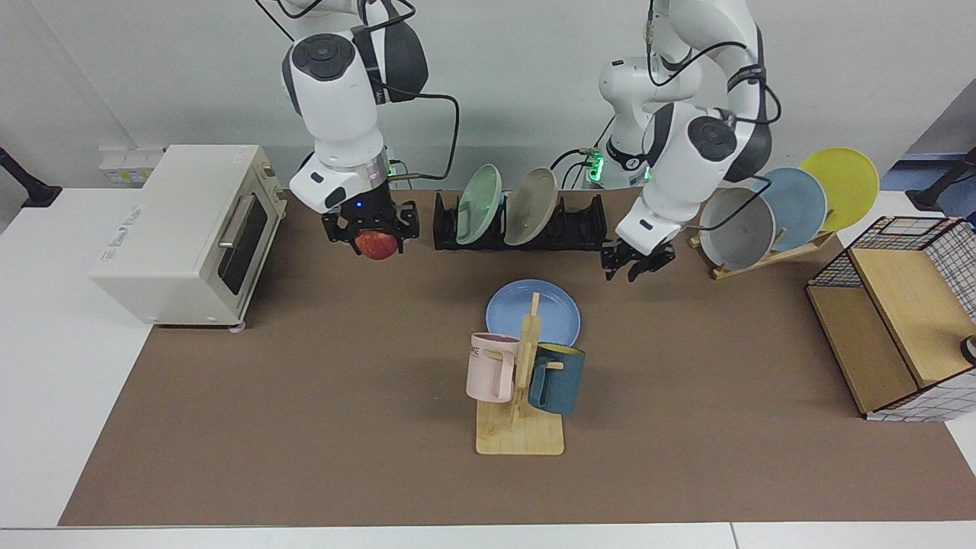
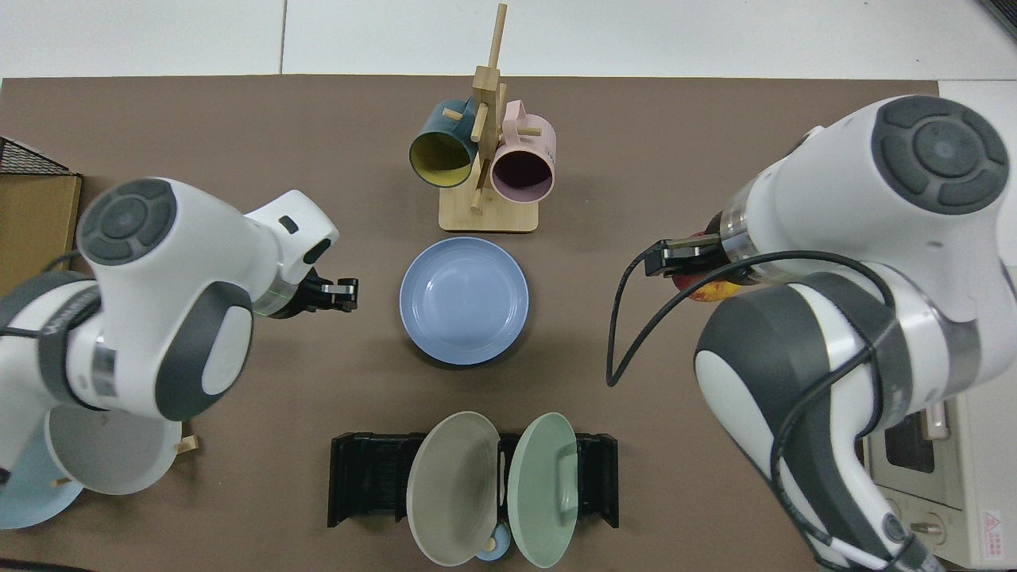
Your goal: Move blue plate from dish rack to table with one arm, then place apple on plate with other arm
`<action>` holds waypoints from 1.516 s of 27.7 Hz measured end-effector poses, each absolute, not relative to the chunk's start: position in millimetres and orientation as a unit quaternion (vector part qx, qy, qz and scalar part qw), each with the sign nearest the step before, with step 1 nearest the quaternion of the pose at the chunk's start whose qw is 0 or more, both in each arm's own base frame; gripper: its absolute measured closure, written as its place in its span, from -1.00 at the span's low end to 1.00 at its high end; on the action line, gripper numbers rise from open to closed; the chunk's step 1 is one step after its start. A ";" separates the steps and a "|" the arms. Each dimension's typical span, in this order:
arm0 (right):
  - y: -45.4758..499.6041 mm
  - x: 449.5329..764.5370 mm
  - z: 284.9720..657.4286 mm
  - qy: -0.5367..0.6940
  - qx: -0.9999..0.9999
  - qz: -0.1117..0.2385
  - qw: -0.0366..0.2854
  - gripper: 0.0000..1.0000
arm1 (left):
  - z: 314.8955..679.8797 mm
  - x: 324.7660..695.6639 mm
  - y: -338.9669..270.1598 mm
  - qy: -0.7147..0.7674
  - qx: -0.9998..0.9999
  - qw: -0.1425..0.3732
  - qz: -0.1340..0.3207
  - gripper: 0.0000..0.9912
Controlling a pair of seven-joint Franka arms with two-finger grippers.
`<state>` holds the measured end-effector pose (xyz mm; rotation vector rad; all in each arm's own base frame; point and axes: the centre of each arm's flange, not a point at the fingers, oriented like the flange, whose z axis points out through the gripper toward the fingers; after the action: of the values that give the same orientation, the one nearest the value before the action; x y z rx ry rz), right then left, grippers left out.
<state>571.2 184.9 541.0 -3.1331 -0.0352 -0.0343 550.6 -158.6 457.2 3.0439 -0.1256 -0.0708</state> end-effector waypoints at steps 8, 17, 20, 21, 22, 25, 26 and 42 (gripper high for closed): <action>243.3 567.0 515.4 0.022 -1.000 -0.019 0.009 -0.46 | 562.3 540.3 -97.4 -0.090 0.995 0.027 -0.034 -0.87; 326.9 554.3 460.7 0.063 -0.998 -0.012 0.007 -0.46 | 610.2 534.3 -65.0 -0.106 0.994 0.027 -0.011 -1.00; 347.0 548.8 445.1 0.076 -0.997 -0.008 0.004 -0.46 | 611.2 534.4 -65.6 -0.107 0.994 0.027 -0.010 -1.00; 354.3 546.5 439.4 0.081 -0.997 -0.006 0.002 -0.46 | 611.1 534.4 -65.8 -0.107 0.994 0.027 -0.010 -1.00; 362.0 544.3 433.3 0.087 -0.996 -0.006 0.002 -0.46 | 611.0 534.5 -66.0 -0.107 0.994 0.027 -0.010 -1.00; 385.6 538.0 412.9 0.104 -0.995 -0.005 -0.001 -0.46 | 611.2 534.4 -66.2 -0.108 0.994 0.027 -0.010 -1.00; 392.1 536.8 406.3 0.110 -0.994 -0.005 -0.001 -0.46 | 611.3 534.4 -66.4 -0.108 0.994 0.027 -0.010 -1.00; 447.3 553.9 321.8 0.156 -0.988 -0.013 0.002 -0.46 | 628.0 529.6 -54.9 -0.098 0.995 0.026 0.006 -1.00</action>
<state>553.9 447.3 321.8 -3.0985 0.4883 -0.0397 529.6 -54.9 628.0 3.0740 -0.3027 0.0194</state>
